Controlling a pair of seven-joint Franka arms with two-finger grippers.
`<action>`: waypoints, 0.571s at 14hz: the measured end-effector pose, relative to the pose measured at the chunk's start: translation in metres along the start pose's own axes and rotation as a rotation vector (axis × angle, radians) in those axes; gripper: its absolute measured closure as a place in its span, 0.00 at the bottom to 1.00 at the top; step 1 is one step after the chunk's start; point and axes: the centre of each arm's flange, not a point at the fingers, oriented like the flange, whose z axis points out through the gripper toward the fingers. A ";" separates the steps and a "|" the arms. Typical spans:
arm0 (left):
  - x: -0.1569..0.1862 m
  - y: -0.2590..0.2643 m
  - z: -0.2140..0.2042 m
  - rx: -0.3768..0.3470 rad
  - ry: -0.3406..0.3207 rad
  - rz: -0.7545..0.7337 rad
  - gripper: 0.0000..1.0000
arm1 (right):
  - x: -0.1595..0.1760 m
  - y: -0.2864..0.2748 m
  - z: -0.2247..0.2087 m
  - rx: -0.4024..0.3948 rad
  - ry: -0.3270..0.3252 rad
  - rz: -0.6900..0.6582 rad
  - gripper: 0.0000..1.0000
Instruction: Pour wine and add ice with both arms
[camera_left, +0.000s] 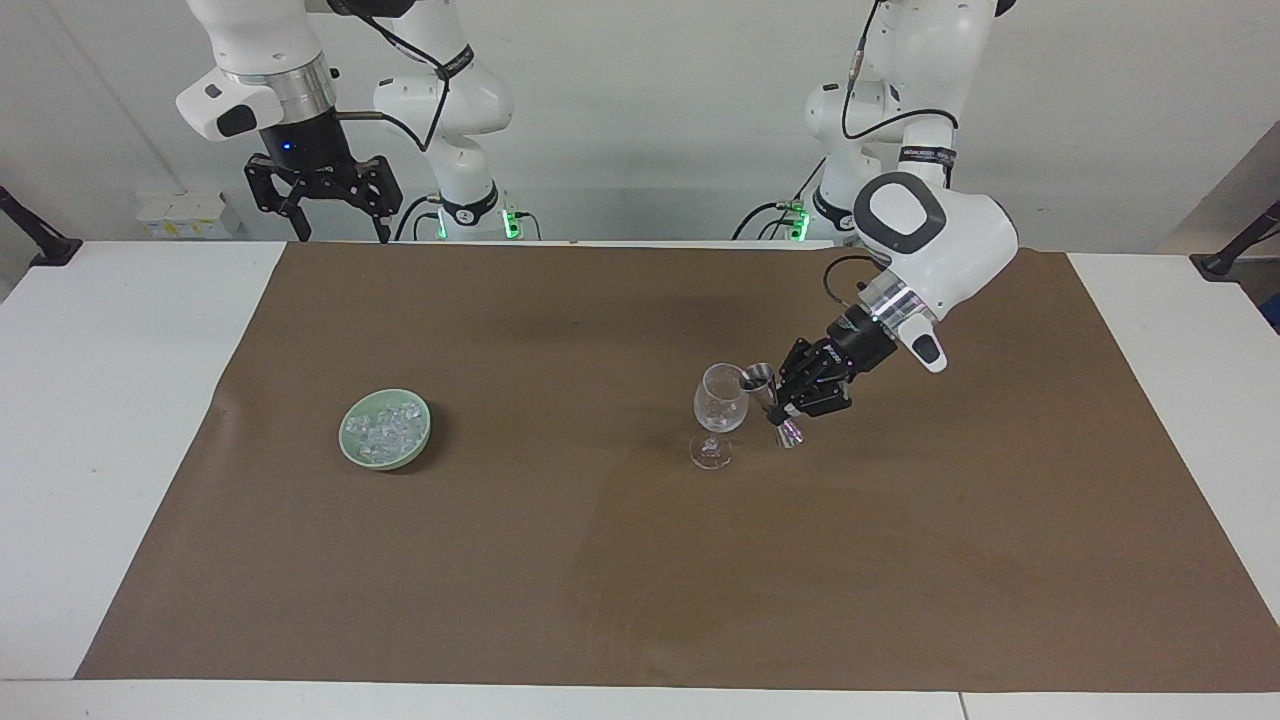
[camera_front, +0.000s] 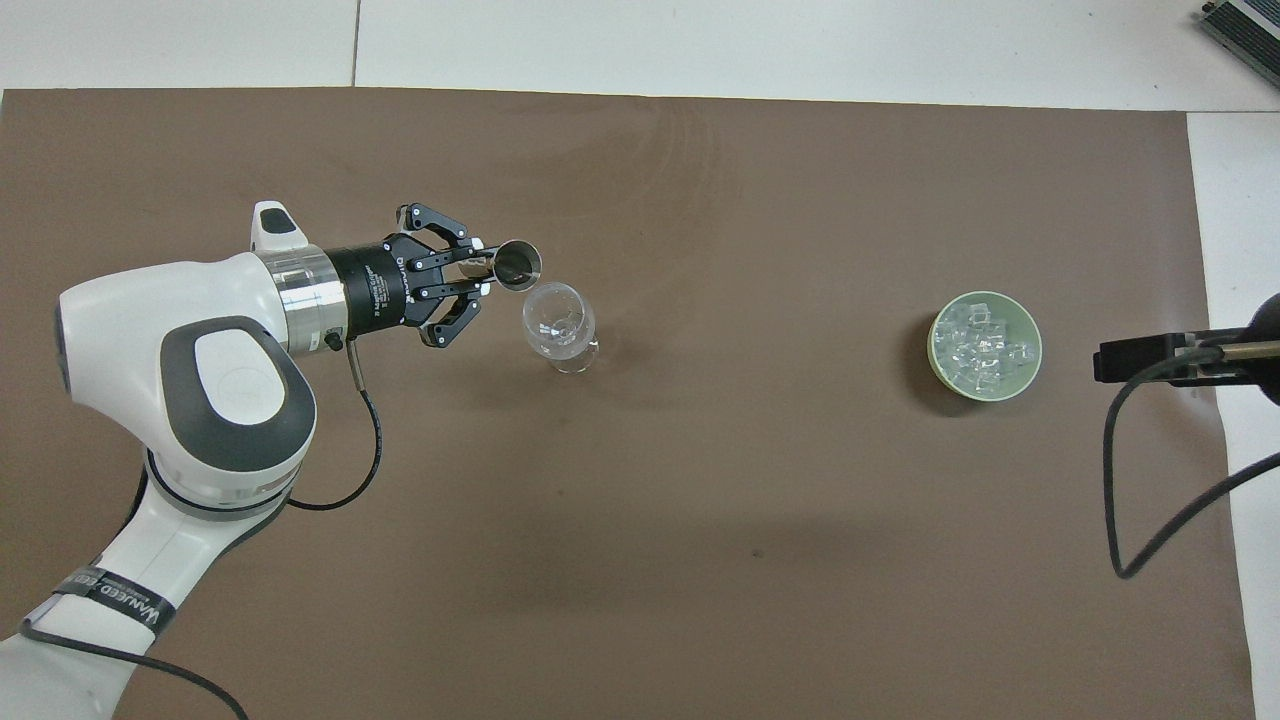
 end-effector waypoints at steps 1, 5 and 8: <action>0.001 -0.001 0.000 -0.002 0.004 0.009 0.78 | 0.000 0.000 0.000 0.000 0.000 0.000 0.00; 0.003 0.000 -0.001 -0.016 0.017 0.044 0.78 | 0.000 0.000 0.000 0.000 0.000 0.000 0.00; 0.002 0.000 -0.001 -0.019 0.020 0.069 0.78 | 0.000 0.000 0.000 0.000 0.000 0.000 0.00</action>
